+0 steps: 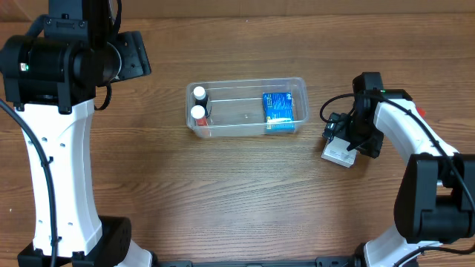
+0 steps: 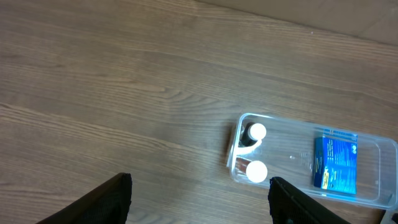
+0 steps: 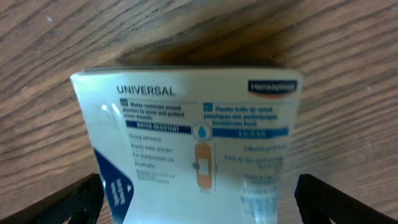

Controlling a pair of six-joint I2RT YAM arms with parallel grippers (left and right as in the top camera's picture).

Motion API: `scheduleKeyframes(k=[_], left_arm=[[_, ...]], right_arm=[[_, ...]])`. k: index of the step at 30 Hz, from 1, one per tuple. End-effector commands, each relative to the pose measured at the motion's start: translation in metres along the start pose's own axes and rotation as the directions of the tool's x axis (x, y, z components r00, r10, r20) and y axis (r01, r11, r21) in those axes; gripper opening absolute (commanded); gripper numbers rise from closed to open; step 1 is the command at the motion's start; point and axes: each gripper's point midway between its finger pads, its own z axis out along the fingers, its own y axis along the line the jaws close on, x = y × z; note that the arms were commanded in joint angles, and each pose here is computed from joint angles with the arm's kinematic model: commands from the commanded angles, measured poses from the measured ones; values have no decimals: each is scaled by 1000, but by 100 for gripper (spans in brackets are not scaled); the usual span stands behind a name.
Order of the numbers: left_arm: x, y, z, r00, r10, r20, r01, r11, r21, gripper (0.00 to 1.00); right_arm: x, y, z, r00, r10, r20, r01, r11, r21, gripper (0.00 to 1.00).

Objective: Pack container
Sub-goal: 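Move the right gripper to the white box and grasp it, then place the white box in the container beside the blue box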

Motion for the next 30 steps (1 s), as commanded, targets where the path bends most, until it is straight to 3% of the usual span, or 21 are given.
scheduleKeyframes(k=[1,19,30], left_arm=[[0,-1,2,1000,2,-7,-2,1000,0,72],[0,-1,2,1000,2,-7,-2,1000,0,72],[1,-1,2,1000,2,-7,-2,1000,0,72]], right_arm=[[1,2,2,1000,-9,-5,9,1000,-7,100],[9,-2,20,1000,-9,-6,9,1000,-6,93],[3,0,17,1000,-9,12,10,1000,-14,72]])
